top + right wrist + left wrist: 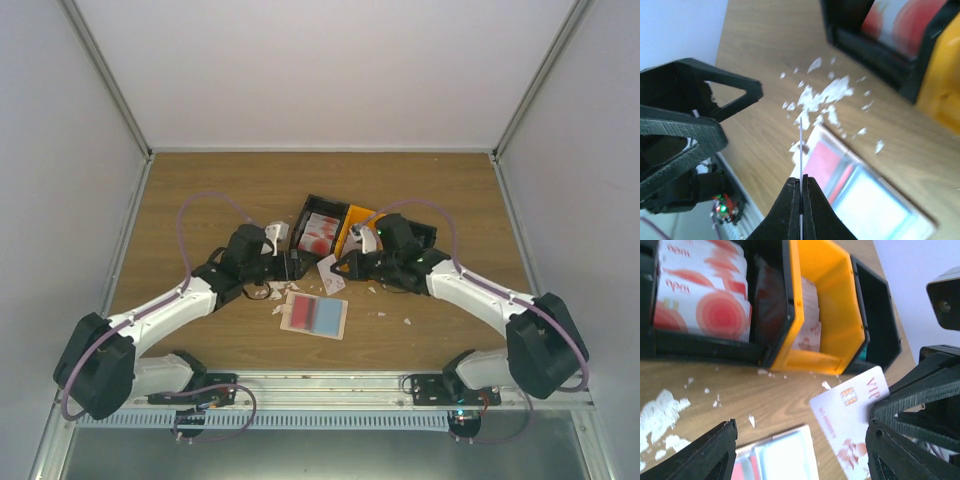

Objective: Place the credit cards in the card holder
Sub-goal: Insert the credit card into the card holder.

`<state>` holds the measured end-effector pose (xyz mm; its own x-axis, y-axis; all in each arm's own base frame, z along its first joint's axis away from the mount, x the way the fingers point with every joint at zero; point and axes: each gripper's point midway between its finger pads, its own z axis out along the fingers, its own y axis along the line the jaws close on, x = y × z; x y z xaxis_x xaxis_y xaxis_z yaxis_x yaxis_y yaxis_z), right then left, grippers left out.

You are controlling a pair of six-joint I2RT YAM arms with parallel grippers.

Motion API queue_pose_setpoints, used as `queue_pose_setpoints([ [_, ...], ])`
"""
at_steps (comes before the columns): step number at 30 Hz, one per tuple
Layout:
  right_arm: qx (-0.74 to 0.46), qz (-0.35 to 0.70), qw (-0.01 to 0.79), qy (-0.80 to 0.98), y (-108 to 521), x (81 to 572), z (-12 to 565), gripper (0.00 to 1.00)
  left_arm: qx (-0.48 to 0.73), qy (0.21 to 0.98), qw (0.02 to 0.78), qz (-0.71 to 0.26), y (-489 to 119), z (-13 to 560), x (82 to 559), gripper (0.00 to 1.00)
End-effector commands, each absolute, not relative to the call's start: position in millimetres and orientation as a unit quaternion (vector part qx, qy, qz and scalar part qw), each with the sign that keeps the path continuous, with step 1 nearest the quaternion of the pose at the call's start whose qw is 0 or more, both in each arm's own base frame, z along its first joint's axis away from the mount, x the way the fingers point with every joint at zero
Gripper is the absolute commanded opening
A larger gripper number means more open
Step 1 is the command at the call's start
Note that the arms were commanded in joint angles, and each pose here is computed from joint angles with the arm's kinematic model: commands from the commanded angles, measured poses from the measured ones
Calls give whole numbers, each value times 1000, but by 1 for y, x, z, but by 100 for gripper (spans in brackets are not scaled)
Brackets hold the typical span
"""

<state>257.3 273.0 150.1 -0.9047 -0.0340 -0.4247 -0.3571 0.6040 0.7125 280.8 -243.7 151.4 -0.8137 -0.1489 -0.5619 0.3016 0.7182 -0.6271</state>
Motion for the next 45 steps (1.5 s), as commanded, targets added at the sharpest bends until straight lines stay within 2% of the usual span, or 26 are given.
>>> queue_pose_setpoints([
  [1, -84, 457, 171, 869, 303, 243, 157, 1, 62, 865, 279, -413, -249, 152, 260, 73],
  [7, -55, 408, 166, 896, 309, 222, 119, 1, 39, 879, 257, -400, -231, 128, 237, 72],
  [15, 24, 376, 170, 911, 305, 200, 78, 1, 24, 896, 214, -389, -215, 85, 207, 50],
  [18, 41, 367, 180, 911, 306, 201, 75, 0, 23, 904, 199, -377, -210, 69, 200, 50],
  [23, 90, 346, 183, 916, 300, 207, 61, 1, 24, 914, 191, -356, -202, 51, 194, 57],
  [28, 139, 337, 180, 914, 293, 208, 46, 1, 27, 926, 181, -331, -197, 38, 194, 56],
  [37, 122, 378, 122, 909, 318, 193, 29, 0, 29, 940, 155, -302, -193, 15, 187, 45],
  [45, 125, 380, 119, 909, 317, 191, 26, 0, 18, 955, 137, -264, -184, -1, 177, 30],
])
